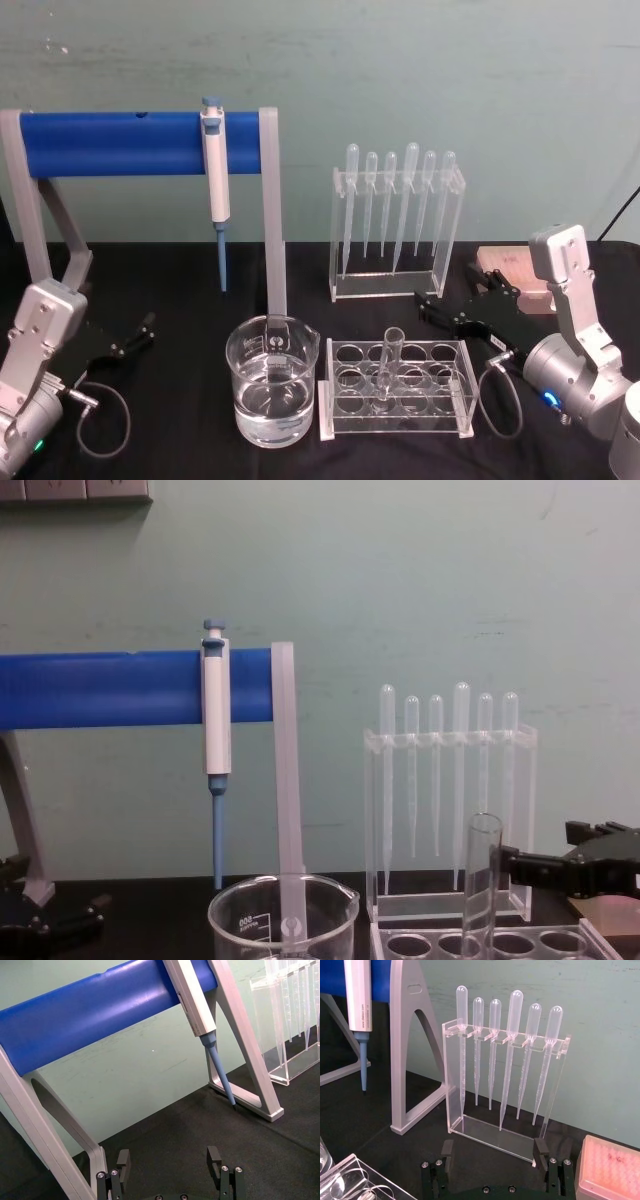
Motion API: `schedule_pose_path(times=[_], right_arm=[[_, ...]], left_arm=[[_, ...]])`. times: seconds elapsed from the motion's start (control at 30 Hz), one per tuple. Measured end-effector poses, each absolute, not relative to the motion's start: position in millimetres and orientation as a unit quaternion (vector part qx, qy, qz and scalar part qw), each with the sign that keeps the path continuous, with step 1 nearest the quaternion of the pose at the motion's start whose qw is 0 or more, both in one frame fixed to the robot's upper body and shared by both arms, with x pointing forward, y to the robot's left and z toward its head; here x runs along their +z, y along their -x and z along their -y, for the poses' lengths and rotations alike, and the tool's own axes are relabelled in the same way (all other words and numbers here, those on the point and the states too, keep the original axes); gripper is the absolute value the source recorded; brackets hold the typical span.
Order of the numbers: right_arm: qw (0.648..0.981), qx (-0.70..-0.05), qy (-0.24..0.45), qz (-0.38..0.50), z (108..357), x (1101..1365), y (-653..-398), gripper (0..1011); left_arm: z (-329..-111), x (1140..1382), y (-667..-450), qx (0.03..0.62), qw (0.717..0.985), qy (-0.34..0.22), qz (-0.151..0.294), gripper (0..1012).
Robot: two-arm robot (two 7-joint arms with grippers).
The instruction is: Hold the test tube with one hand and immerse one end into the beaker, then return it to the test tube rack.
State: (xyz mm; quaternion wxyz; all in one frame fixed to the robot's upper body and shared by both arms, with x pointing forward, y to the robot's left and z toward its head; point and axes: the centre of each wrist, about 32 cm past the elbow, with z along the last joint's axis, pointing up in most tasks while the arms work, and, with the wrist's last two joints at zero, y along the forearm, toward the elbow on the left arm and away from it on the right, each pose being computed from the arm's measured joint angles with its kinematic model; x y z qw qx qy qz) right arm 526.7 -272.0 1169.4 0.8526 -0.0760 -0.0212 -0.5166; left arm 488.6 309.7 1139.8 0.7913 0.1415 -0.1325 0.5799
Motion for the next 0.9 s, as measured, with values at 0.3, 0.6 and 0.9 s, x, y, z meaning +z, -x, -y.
schedule_pose_path(times=[0.3,0.6,0.9], right_arm=[[0.852,-0.518,0.076,0.021,272.2,1169.5,-526.4,1002],[0.852,-0.518,0.076,0.021,272.3,1169.7,-526.2,1002],[0.851,-0.519,0.076,0.021,272.3,1169.6,-526.1,1002]], left_arm=[[-309.7,1139.8,-488.6,0.580,0.791,-0.142,0.132,1000],[-309.7,1139.8,-488.6,0.580,0.791,-0.141,0.132,1000],[-309.7,1139.8,-488.6,0.580,0.791,-0.141,0.132,1000]])
